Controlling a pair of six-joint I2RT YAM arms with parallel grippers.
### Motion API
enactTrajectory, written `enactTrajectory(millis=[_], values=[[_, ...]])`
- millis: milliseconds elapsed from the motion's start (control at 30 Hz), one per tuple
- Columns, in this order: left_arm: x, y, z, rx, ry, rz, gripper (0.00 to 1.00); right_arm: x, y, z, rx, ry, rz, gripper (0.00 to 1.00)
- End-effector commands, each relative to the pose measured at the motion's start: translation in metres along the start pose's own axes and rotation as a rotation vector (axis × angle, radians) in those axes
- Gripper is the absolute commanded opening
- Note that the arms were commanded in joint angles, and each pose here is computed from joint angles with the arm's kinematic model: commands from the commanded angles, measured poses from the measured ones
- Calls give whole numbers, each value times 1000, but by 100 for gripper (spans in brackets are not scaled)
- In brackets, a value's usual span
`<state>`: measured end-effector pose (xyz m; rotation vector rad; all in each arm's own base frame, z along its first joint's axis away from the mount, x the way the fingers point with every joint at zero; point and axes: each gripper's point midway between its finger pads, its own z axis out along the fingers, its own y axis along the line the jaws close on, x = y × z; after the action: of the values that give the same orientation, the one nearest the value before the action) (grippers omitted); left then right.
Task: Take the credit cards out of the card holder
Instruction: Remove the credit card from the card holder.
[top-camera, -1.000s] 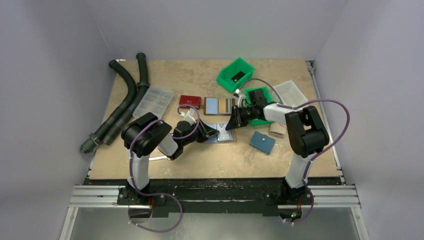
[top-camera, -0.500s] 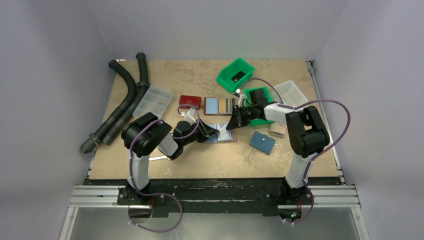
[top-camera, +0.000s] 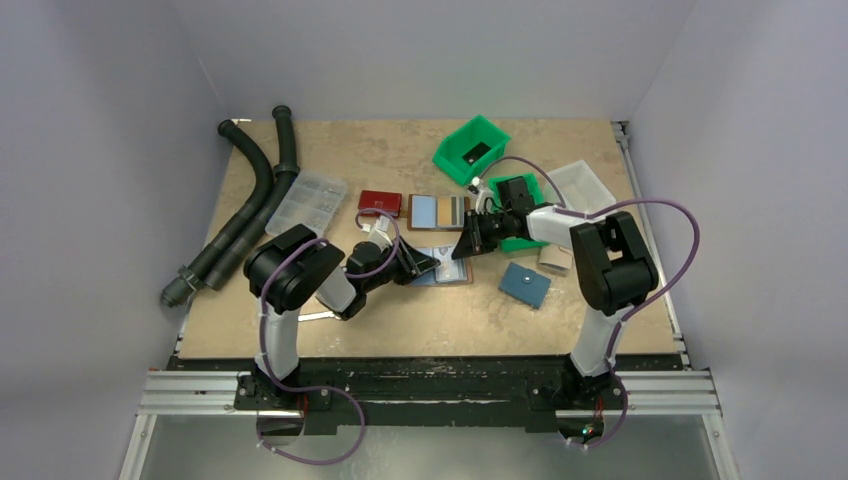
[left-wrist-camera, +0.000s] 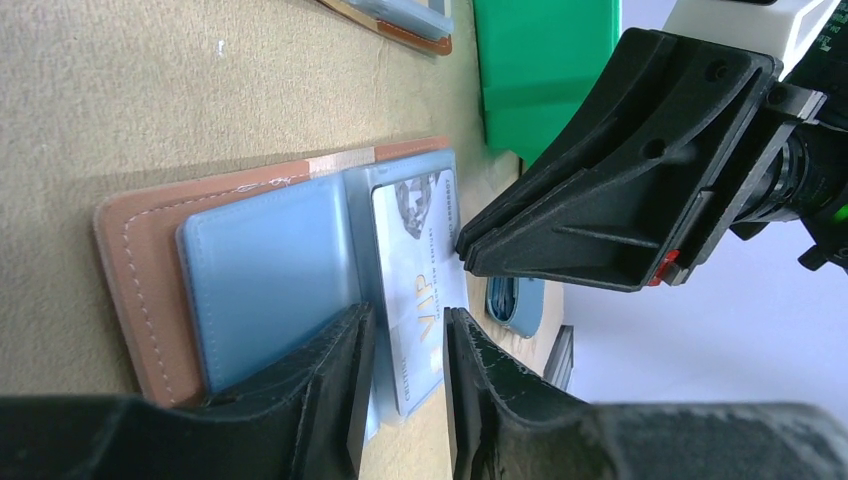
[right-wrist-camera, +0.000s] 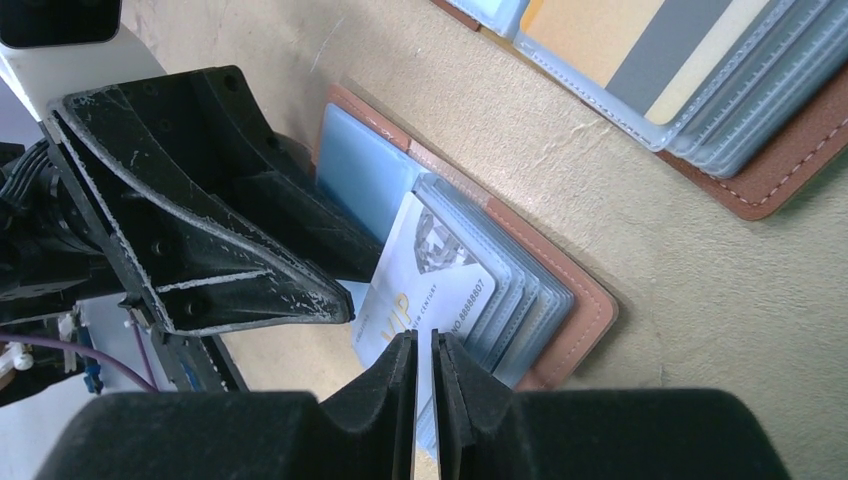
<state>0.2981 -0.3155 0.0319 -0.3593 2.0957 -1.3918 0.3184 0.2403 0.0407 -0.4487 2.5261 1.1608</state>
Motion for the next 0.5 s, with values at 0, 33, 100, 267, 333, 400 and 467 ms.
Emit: enactTrajectory(millis=[0, 33, 100, 267, 333, 400, 467], values=[[8, 16, 1, -41, 29, -20, 35, 5, -19, 10, 97, 21, -4, 19], [7, 16, 1, -40, 27, -20, 36, 5, -18, 10, 97, 23, -10, 19], [8, 18, -1, -46, 26, -21, 35, -2, -14, 7, 93, 11, -41, 18], [9, 22, -1, -58, 23, -27, 32, -15, 4, -8, 49, -18, -147, 19], [9, 22, 0, -56, 22, -30, 32, -18, 5, -12, 56, -31, -161, 19], [9, 24, -1, -61, 22, -31, 32, -21, 5, -15, 59, -42, -164, 19], [9, 24, -2, -62, 19, -31, 32, -23, 6, -18, 59, -51, -172, 19]])
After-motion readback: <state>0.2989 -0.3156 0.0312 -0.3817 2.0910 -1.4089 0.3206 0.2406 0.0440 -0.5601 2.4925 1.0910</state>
